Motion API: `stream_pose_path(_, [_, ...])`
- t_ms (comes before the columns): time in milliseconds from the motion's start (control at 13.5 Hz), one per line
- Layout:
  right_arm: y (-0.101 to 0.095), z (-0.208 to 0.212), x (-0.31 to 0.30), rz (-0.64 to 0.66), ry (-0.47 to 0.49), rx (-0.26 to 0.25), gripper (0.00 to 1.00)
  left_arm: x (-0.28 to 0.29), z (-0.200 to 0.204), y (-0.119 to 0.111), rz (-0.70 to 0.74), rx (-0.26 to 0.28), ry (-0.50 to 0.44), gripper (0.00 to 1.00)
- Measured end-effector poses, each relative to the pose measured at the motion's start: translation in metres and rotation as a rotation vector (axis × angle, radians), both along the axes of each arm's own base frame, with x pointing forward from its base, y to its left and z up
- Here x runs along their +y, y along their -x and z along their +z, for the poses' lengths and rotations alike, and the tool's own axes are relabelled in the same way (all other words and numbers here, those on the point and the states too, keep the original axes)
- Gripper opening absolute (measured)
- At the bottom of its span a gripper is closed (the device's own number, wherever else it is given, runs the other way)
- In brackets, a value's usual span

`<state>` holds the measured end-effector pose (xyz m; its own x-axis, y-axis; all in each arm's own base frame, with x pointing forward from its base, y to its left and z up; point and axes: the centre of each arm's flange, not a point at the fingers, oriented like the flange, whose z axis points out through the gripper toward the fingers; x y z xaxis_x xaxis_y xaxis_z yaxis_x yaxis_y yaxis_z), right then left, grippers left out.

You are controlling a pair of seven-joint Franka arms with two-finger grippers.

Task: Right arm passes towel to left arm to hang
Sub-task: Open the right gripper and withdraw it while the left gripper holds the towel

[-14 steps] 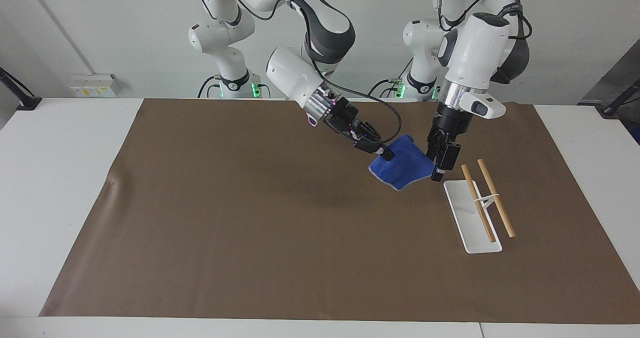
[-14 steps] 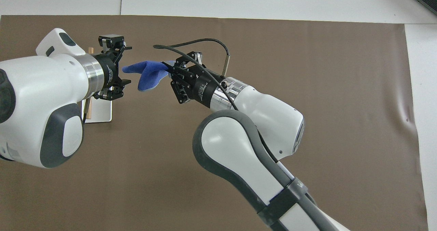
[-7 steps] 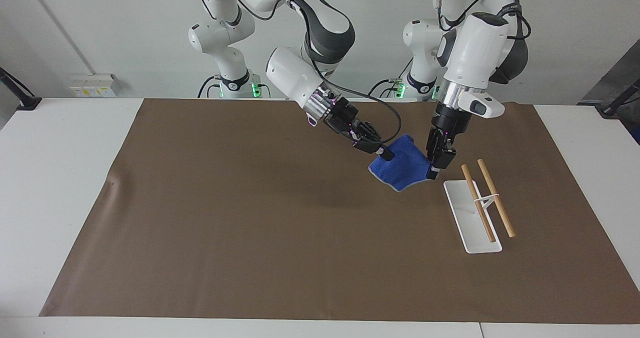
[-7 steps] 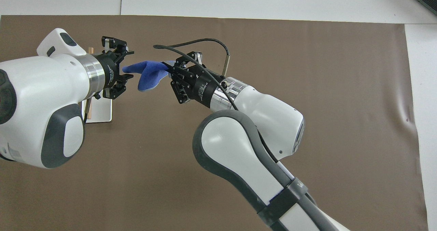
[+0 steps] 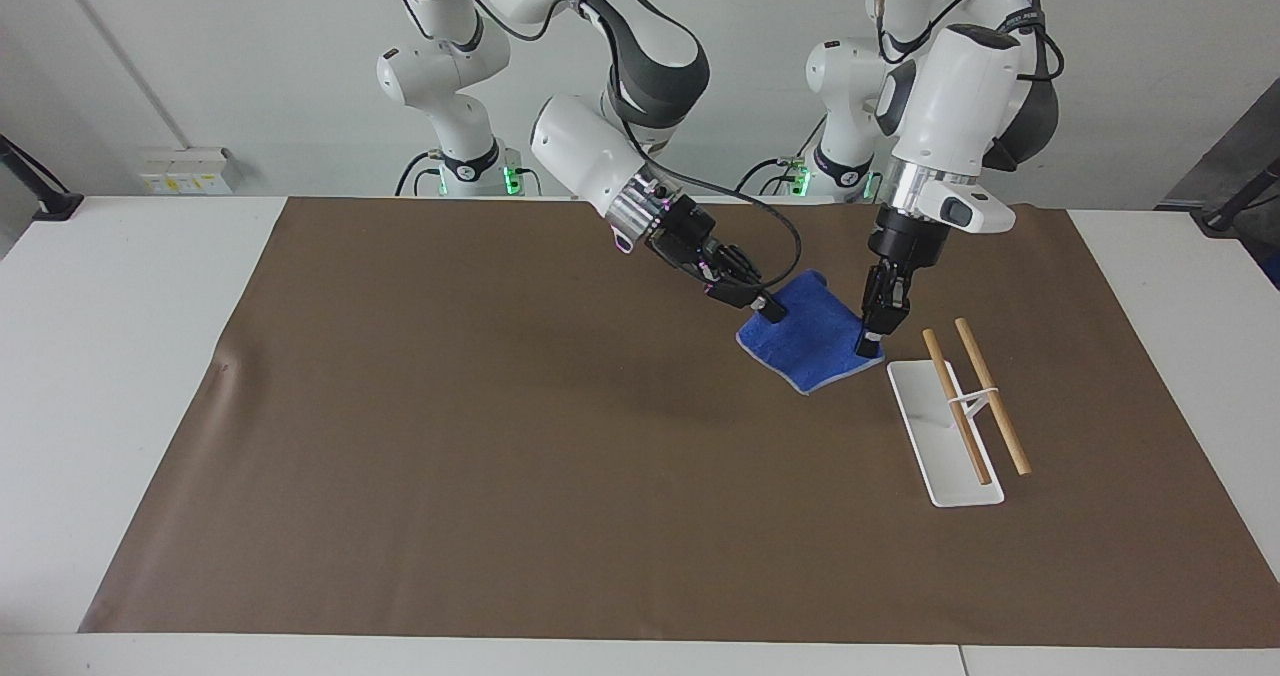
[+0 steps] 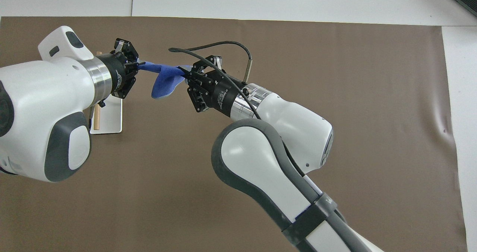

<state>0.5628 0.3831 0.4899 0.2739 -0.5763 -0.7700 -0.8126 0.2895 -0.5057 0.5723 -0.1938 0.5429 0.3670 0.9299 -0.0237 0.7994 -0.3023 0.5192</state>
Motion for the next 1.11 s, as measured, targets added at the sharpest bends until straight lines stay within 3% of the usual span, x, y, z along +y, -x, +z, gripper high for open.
stream_pose_path(148, [-0.002,-0.001,-0.003,-0.001,0.018,-0.021,0.22,0.003,0.001,-0.002,-0.040,-0.016,-0.024,0.02])
stream_pose_path(222, [-0.005,-0.003,-0.008,0.014,0.053,-0.065,0.35,0.007,0.002,-0.003,-0.056,-0.024,-0.036,0.02])
stream_pose_path(370, [-0.015,-0.012,-0.024,0.059,0.161,-0.184,0.60,0.015,0.003,-0.007,-0.071,-0.040,-0.050,0.02])
stream_pose_path(665, [-0.039,-0.043,-0.077,0.186,0.479,-0.427,1.00,0.022,0.007,-0.011,-0.092,-0.068,-0.067,0.02])
stream_pose_path(887, [-0.060,-0.054,-0.124,0.305,0.724,-0.552,1.00,0.032,0.006,-0.014,-0.121,-0.081,-0.093,0.02])
stream_pose_path(1109, [-0.084,-0.056,-0.174,0.556,0.958,-0.621,1.00,0.047,0.003,-0.019,-0.121,-0.079,-0.110,0.02])
